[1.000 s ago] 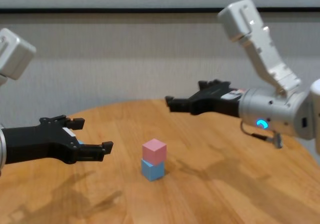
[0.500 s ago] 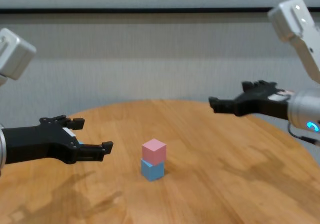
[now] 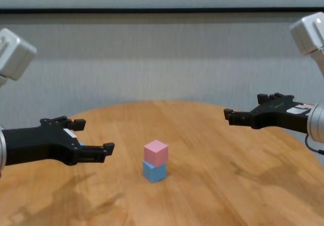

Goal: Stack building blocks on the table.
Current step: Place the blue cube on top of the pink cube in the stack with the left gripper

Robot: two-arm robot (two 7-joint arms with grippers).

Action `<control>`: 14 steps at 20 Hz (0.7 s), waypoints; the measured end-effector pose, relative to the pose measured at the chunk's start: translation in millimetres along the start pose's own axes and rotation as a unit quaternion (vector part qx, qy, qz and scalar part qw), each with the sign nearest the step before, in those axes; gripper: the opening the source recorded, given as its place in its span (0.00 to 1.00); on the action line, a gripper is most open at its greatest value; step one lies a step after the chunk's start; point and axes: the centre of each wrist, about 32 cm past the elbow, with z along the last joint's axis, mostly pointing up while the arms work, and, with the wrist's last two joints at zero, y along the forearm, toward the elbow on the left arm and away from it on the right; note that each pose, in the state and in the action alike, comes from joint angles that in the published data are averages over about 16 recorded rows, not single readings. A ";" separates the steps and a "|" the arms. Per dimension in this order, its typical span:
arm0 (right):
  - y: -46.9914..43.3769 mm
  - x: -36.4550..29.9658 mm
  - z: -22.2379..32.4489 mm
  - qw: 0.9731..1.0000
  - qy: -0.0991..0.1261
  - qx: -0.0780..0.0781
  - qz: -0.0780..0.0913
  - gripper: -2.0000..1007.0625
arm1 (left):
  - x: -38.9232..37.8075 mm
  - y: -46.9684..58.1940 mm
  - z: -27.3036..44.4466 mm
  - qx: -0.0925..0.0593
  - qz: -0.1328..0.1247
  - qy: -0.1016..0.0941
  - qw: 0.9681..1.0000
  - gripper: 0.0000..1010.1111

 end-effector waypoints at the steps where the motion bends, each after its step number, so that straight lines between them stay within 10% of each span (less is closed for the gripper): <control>1: -0.3 0.2 -0.6 1.000 0.001 0.000 0.000 1.00 | 0.5 0.0 -0.4 0.001 0.001 0.000 1.000 0.99; 14: -0.2 -0.1 -1.6 1.000 0.001 0.000 0.001 1.00 | 17.6 -11.6 -14.5 0.041 0.034 0.009 0.999 0.99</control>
